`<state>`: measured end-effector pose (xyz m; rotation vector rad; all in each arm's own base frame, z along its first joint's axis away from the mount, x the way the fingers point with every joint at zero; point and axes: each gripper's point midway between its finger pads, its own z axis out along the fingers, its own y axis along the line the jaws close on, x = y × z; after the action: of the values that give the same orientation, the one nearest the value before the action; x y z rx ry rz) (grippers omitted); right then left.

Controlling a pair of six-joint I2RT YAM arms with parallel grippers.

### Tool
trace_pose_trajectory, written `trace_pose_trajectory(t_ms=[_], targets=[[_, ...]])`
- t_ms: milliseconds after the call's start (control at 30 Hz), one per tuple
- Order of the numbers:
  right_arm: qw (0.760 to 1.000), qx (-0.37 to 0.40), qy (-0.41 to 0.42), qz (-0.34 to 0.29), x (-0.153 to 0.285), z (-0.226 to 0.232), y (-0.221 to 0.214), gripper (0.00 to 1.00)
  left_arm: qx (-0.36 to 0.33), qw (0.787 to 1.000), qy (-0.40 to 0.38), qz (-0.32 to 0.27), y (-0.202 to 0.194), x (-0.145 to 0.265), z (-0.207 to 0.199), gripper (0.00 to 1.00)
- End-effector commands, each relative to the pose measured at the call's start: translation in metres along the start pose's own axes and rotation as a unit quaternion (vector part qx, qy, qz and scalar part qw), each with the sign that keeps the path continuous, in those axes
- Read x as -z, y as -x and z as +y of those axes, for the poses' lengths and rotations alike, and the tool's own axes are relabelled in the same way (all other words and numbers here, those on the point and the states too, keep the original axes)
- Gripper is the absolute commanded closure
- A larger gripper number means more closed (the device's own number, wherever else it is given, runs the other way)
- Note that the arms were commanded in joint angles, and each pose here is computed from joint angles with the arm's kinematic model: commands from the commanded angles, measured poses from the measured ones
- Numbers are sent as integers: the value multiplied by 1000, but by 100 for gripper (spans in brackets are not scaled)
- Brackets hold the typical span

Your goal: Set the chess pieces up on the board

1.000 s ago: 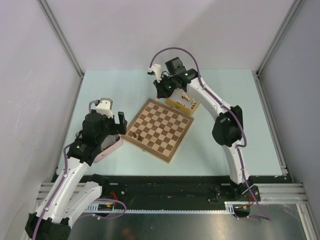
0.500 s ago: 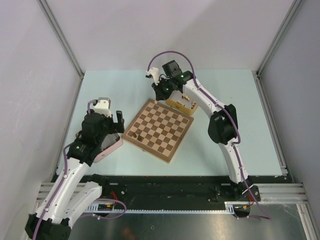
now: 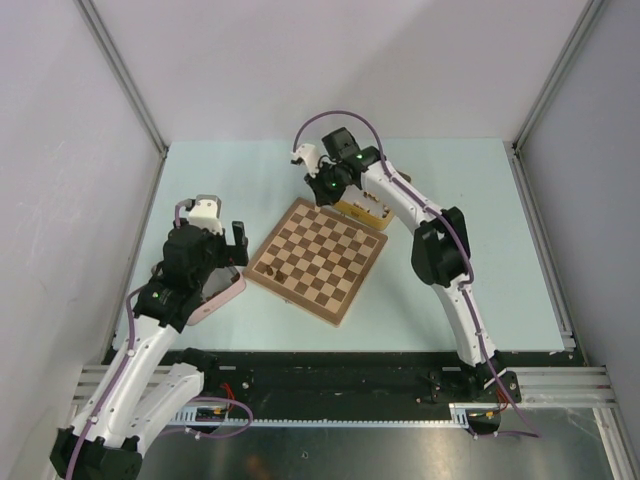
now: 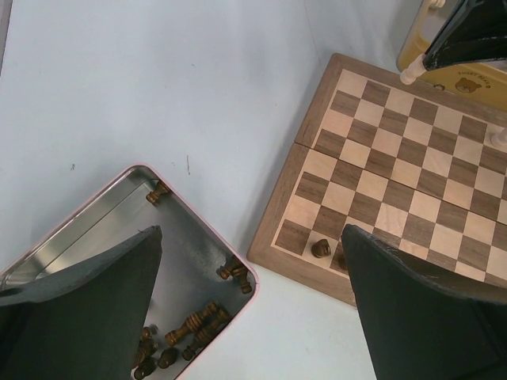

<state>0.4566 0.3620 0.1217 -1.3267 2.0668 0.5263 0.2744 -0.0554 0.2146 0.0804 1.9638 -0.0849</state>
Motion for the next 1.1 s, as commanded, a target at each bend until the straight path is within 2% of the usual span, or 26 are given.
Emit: trace_pose_trajectory(t_ms=[0, 1067], targets=[[999, 30, -20, -2, -8, -2, 11, 99, -9, 1000, -5, -24, 11, 2, 0, 0], [998, 50, -26, 15, -40, 3, 5, 91, -9, 999, -12, -29, 12, 4, -2, 0]])
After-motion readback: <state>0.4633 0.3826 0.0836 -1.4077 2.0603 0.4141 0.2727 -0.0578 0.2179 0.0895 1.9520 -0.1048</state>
